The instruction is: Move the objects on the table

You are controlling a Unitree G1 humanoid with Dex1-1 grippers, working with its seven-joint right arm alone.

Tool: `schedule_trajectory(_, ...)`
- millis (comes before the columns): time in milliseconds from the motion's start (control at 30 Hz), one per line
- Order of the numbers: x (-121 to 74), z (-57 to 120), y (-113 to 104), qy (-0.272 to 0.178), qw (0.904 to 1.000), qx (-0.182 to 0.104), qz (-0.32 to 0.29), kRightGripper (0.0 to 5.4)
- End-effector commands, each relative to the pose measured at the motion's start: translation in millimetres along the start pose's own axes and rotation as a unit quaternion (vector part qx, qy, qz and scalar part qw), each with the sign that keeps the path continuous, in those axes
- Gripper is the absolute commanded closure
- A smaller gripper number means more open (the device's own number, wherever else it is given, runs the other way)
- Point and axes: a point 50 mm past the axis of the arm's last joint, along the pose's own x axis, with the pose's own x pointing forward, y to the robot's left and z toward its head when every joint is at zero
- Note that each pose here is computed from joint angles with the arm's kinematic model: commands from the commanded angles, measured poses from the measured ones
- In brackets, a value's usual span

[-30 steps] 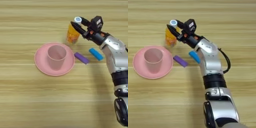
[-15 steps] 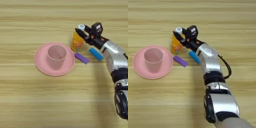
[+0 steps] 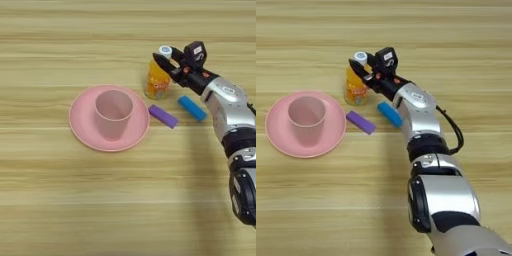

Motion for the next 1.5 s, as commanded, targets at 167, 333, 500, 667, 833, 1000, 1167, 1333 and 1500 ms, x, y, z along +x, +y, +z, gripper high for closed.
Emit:
schedule_trajectory(167,16.9,55.9,-15.7,-0.075,0.9952,-0.061,-0.011,2.73)
schedule_trajectory(333,17.1,56.1,-16.2,-0.076,0.9952,-0.061,-0.013,2.18)
schedule_trajectory(500,17.2,56.2,-16.5,-0.076,0.9951,-0.061,-0.014,1.63)
schedule_trajectory(667,17.0,56.9,-17.1,-0.077,0.9950,-0.062,-0.015,1.15)
schedule_trajectory(833,17.0,57.4,-17.3,-0.079,0.9948,-0.062,-0.015,0.69)
schedule_trajectory(1000,17.1,57.8,-17.6,-0.080,0.9948,-0.062,-0.015,0.18)
schedule_trajectory(1167,17.2,59.7,-17.5,-0.086,0.9942,-0.063,-0.015,0.05)
schedule_trajectory(1333,16.9,64.0,-16.3,-0.103,0.9924,-0.066,-0.012,0.05)
schedule_trajectory(1500,16.4,65.8,-15.5,-0.112,0.9913,-0.067,-0.010,0.05)
